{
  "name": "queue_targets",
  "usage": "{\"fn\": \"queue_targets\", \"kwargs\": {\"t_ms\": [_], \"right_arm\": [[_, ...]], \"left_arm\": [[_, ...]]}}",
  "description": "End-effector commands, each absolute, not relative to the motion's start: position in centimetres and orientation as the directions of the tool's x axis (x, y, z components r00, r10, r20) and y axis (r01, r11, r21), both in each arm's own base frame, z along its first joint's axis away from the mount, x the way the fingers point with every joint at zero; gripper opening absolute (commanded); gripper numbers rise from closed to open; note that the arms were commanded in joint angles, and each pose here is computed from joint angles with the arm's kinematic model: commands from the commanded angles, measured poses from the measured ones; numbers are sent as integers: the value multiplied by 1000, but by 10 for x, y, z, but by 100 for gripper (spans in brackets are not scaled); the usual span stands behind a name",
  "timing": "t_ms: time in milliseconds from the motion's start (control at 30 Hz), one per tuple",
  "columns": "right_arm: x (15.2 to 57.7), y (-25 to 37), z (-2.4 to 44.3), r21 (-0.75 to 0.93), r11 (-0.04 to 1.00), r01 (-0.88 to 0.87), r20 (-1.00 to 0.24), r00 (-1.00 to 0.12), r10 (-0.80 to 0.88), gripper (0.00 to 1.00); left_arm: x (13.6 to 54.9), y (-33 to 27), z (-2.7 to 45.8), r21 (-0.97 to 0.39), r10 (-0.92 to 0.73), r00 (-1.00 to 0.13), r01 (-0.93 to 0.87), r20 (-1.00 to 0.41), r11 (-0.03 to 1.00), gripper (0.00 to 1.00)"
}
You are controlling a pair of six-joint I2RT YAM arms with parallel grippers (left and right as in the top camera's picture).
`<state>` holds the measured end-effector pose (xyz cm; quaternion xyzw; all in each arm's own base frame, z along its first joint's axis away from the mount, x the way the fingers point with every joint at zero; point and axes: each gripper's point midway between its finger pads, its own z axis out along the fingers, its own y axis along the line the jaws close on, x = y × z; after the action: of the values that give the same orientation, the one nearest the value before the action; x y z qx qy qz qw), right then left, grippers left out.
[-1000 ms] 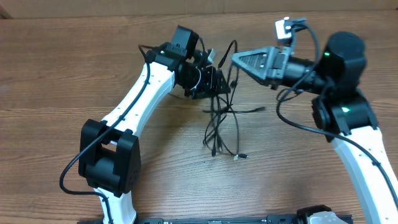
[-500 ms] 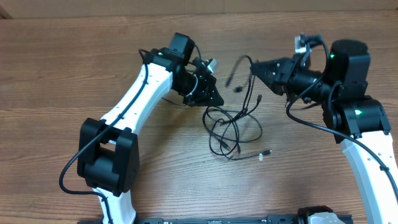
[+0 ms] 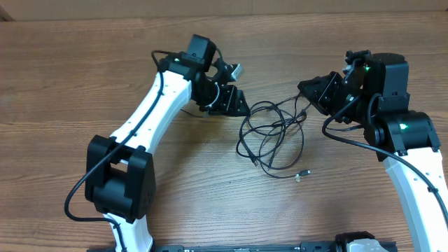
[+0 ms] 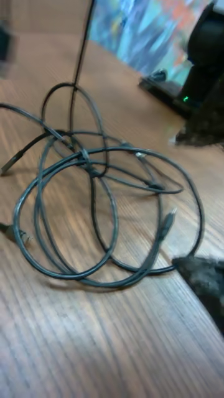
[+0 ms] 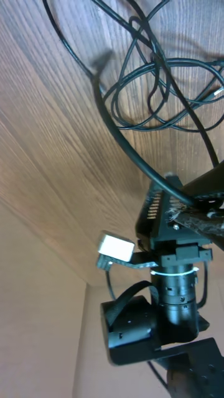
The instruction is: Untangle cables
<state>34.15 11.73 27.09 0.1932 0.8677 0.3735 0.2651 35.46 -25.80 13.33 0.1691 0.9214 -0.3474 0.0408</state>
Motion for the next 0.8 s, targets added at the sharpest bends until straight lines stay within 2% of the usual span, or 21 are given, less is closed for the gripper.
{"fn": "queue_targets", "kwargs": {"t_ms": [0, 133, 200, 233, 267, 367, 433, 600, 767], "right_arm": [[338, 118, 278, 747, 659, 93, -346, -791, 504, 4], [336, 116, 273, 730, 675, 109, -344, -795, 500, 4], [335, 114, 270, 721, 683, 117, -344, -795, 499, 4], [335, 113, 270, 719, 685, 119, -344, -795, 500, 4], [334, 113, 269, 716, 689, 115, -348, -796, 495, 4], [333, 113, 268, 713, 691, 115, -347, -799, 491, 4], [333, 113, 267, 711, 693, 117, -344, -801, 489, 4], [330, 112, 264, 702, 699, 133, -334, -806, 489, 4], [329, 111, 263, 699, 702, 138, -332, -806, 490, 4]], "left_arm": [[359, -262, 132, -550, 285, -929, 368, -234, 750, 62], [350, -271, 114, -536, 300, -937, 349, -180, 769, 63], [340, -276, 105, -532, 336, -930, 360, -146, 766, 49], [336, -279, 100, -530, 361, -922, 377, -139, 760, 46], [324, -288, 98, -553, 452, -878, 459, -159, 696, 45], [302, -307, 101, -614, 591, -772, 588, -233, 527, 51], [292, -314, 97, -614, 646, -717, 641, -263, 461, 56], [279, -324, 72, -589, 707, -672, 670, -222, 452, 59], [264, -330, 41, -592, 744, -652, 661, -148, 461, 57]]}}
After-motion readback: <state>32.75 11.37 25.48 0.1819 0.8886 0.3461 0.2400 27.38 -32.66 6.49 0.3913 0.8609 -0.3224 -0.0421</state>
